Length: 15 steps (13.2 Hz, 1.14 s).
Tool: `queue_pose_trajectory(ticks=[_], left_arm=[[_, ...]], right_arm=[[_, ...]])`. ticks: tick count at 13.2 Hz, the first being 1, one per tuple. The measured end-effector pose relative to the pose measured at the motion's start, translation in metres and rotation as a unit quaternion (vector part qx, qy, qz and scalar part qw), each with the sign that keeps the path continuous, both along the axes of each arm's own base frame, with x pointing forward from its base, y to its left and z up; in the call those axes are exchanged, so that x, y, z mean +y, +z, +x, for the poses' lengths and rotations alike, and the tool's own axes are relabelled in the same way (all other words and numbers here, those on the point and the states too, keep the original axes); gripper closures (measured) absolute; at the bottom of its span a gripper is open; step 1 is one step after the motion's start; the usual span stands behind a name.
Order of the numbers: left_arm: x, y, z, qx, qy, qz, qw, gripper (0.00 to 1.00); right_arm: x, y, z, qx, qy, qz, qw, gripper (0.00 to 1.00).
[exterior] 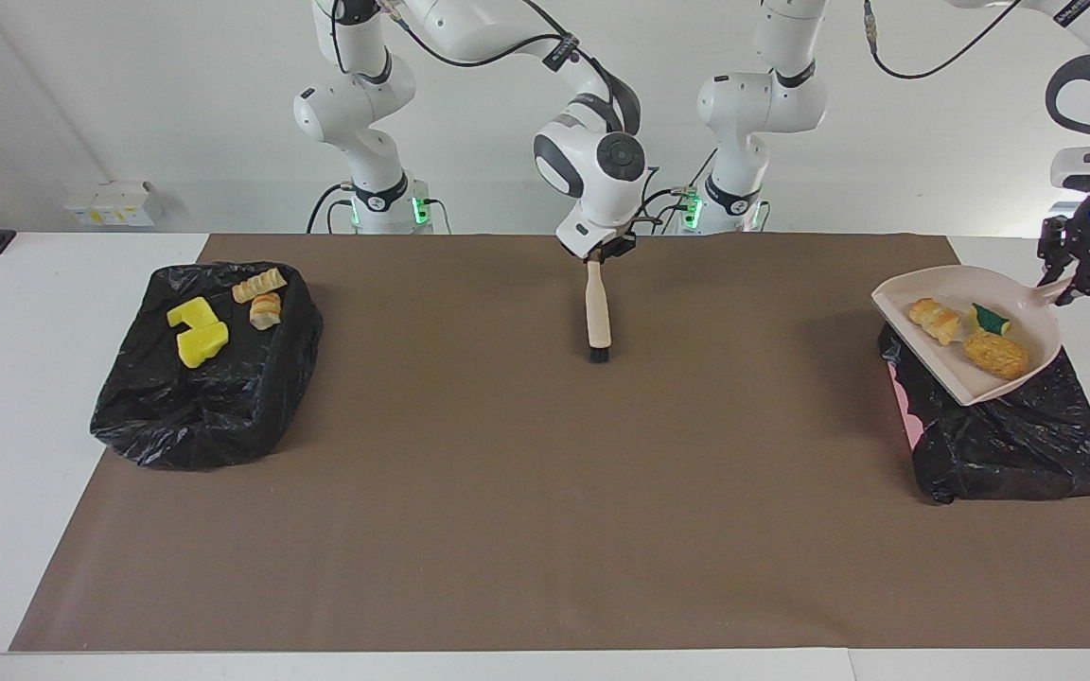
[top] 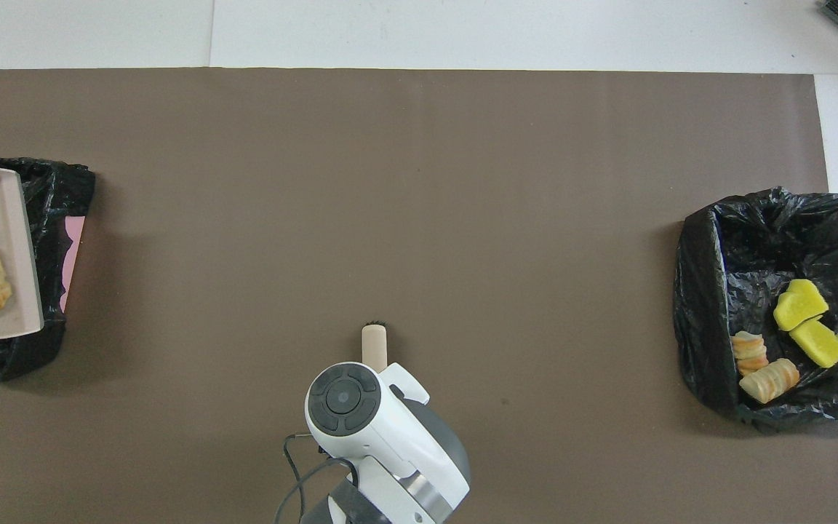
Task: Sweep and dump trash in bin
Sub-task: 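Set the brush on the table with the right gripper and withdraw it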
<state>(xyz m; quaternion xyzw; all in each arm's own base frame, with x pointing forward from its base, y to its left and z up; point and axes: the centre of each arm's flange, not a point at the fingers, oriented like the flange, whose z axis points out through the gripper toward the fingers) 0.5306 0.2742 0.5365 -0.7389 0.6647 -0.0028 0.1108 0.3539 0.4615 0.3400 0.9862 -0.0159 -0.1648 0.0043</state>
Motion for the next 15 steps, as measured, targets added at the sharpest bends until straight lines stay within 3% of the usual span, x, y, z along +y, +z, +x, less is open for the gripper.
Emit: queue_pose_trajectory(ticks=[4, 5, 9, 15], left_arm=[[0.044, 0.013, 0.018, -0.02, -0.055, 0.115, 0.992, 0.69], [0.046, 0.016, 0.02, -0.022, -0.06, 0.132, 0.989, 0.69], [0.063, 0.014, 0.016, -0.013, -0.074, 0.191, 0.979, 0.69], [0.051, 0.007, 0.02, -0.001, -0.084, 0.287, 0.954, 0.69]], right_arm=[[-0.013, 0.032, 0.033, -0.015, -0.026, 0.018, 0.999, 0.05], [-0.022, 0.043, 0.046, -0.015, -0.037, 0.019, 0.999, 0.0], [-0.093, 0.098, 0.105, -0.042, -0.046, 0.034, 0.997, 0.0], [-0.226, 0.154, 0.176, -0.095, 0.054, 0.033, 0.993, 0.0]])
